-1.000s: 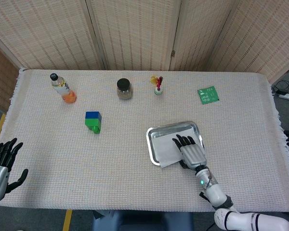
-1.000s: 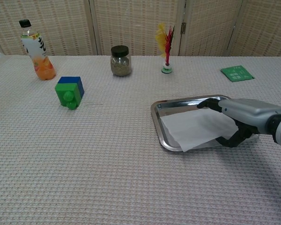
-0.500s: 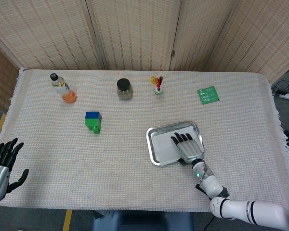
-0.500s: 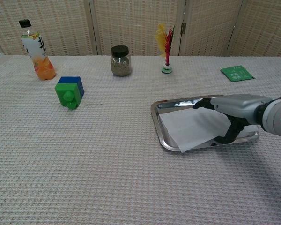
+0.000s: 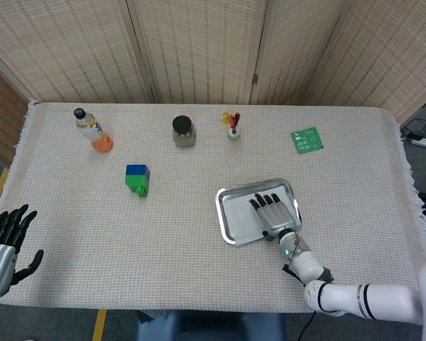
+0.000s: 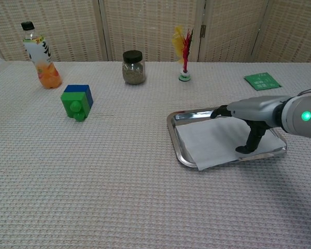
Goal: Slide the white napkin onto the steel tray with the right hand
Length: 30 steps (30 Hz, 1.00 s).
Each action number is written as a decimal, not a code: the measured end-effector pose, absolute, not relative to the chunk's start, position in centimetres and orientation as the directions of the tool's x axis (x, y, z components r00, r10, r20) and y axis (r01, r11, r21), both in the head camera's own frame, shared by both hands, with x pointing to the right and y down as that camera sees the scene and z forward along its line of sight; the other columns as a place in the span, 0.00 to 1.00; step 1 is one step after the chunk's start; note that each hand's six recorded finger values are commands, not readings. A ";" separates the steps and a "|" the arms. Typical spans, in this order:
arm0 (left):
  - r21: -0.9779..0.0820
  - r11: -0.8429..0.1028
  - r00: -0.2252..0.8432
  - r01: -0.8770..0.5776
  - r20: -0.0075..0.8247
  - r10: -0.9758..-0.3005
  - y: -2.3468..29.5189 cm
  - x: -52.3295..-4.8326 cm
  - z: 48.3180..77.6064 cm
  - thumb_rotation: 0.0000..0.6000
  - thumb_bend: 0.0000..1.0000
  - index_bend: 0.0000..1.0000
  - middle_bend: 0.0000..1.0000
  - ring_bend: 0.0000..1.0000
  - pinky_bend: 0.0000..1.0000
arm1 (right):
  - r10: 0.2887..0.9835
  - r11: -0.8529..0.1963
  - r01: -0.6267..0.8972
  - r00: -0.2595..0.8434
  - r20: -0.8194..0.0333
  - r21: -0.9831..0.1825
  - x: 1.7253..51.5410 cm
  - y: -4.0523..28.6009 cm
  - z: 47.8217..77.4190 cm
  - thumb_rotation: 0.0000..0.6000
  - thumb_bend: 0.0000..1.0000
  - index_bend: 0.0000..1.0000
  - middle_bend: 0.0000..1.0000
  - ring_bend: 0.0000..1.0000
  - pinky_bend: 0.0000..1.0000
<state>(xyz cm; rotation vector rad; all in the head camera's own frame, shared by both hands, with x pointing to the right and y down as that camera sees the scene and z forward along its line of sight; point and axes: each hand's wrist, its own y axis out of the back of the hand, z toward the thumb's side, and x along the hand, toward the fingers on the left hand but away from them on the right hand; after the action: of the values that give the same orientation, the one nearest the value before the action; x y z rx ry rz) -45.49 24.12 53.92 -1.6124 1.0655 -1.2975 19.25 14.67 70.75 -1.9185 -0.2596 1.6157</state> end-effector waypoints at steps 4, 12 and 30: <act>-0.933 -0.335 0.121 -0.132 0.320 -0.940 24.1 -45.6 53.9 1.00 0.44 0.00 0.00 0.00 0.00 | 0.516 -0.800 -0.194 0.258 -0.817 -0.567 18.7 14.8 70.6 1.00 0.41 0.00 0.00 0.00 0.00; -0.935 -0.329 0.121 -0.135 0.314 -0.942 24.2 -45.6 53.7 1.00 0.44 0.00 0.00 0.00 0.00 | 0.480 -0.841 -0.072 0.357 -0.801 -0.536 19.7 16.4 68.1 1.00 0.41 0.00 0.02 0.00 0.00; -0.936 -0.330 0.123 -0.124 0.315 -0.941 24.2 -45.4 54.0 1.00 0.44 0.00 0.00 0.00 0.00 | 0.333 -0.854 -0.269 0.377 -0.864 -0.446 24.6 21.8 65.0 1.00 0.41 0.00 1.00 1.00 0.96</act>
<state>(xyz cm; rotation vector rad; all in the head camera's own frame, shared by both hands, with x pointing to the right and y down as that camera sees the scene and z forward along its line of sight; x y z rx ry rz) -45.35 24.15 54.00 -1.6061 1.0620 -1.2965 24.58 21.76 65.02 -2.1145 -0.0552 1.5034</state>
